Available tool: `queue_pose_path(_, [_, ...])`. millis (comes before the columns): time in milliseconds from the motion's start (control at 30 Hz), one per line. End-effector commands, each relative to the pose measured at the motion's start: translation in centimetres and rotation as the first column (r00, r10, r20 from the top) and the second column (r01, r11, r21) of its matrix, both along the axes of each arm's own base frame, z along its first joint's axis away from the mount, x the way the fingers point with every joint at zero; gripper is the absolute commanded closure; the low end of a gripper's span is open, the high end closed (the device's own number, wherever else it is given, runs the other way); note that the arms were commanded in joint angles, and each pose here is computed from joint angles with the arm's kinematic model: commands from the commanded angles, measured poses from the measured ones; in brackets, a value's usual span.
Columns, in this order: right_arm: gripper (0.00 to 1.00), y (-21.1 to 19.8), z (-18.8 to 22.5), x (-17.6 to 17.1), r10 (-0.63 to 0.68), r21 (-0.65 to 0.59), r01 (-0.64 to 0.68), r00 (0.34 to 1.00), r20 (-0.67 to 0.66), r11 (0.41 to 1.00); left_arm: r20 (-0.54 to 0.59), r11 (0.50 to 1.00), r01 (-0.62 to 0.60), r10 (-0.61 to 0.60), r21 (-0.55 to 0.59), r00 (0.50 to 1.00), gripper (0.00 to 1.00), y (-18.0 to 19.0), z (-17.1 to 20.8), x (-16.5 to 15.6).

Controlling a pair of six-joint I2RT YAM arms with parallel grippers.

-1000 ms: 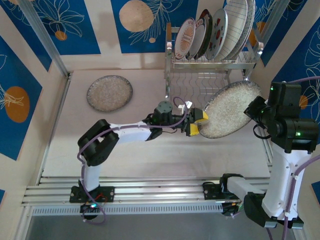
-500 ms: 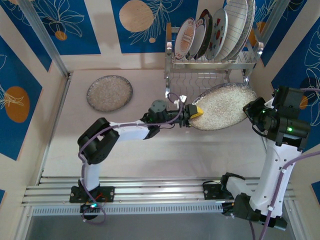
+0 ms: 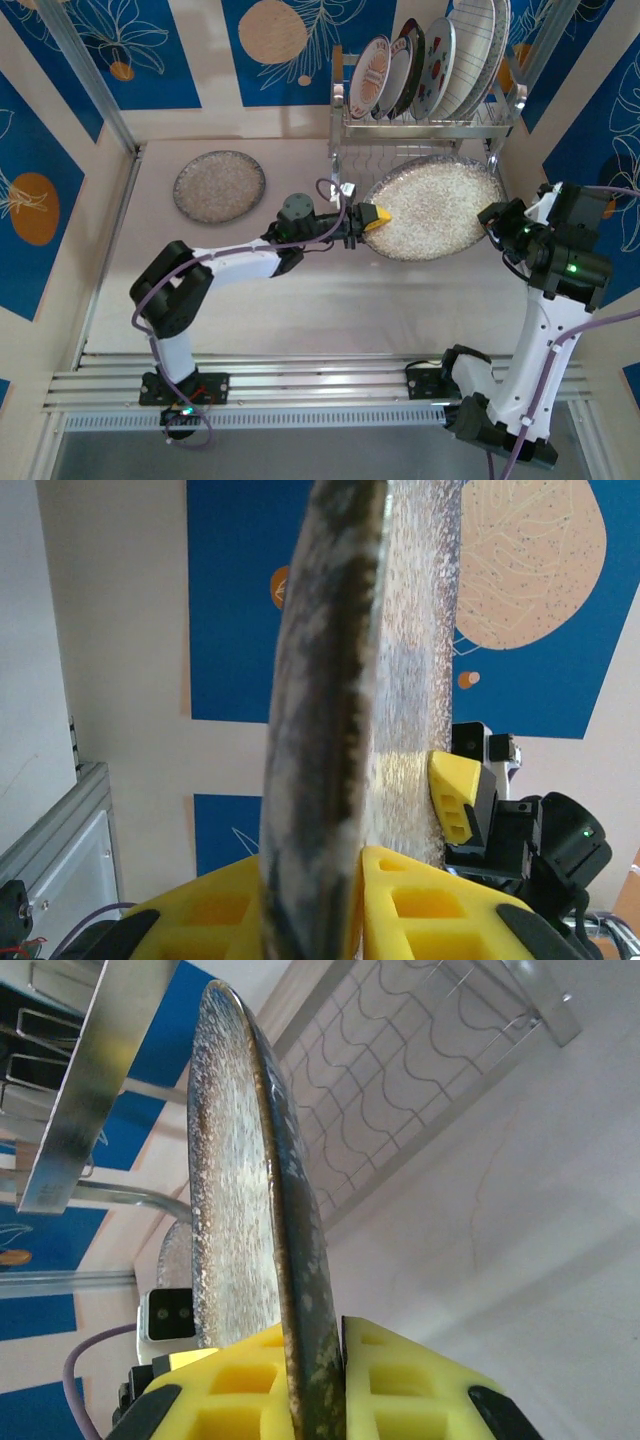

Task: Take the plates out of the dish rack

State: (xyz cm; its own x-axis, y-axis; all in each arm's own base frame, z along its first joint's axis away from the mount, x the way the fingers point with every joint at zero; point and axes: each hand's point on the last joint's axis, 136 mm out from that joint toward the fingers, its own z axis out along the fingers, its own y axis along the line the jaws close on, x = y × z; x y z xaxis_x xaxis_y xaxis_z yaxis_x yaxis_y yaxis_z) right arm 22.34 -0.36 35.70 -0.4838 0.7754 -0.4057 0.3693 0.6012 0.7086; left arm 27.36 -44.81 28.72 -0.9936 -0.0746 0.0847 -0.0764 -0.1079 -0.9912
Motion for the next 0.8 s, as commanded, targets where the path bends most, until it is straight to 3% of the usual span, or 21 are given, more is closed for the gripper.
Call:
queue_pose_path(0, [0.98,3.5,3.1,0.0,0.122,0.161,-0.143,0.983,0.136,0.976,0.135,0.999,-0.018,0.022,-0.033,0.991,0.94,1.4,2.6,-0.6])
queue_pose_path(167, [0.81,5.2,3.6,-0.3,0.193,0.233,-0.229,0.967,0.168,0.945,0.148,0.999,-0.033,0.028,0.031,0.989,1.00,3.1,2.7,-1.3])
queue_pose_path(400, [0.68,7.3,3.1,-1.1,0.292,0.282,-0.326,0.944,0.157,0.902,0.178,0.992,-0.071,0.052,0.106,0.983,1.00,6.0,3.1,-1.8])
queue_pose_path(767, [0.50,10.8,2.9,-0.6,0.406,0.256,-0.425,0.905,0.128,0.868,0.219,0.977,-0.158,0.124,0.143,0.968,1.00,11.1,4.8,-0.7])
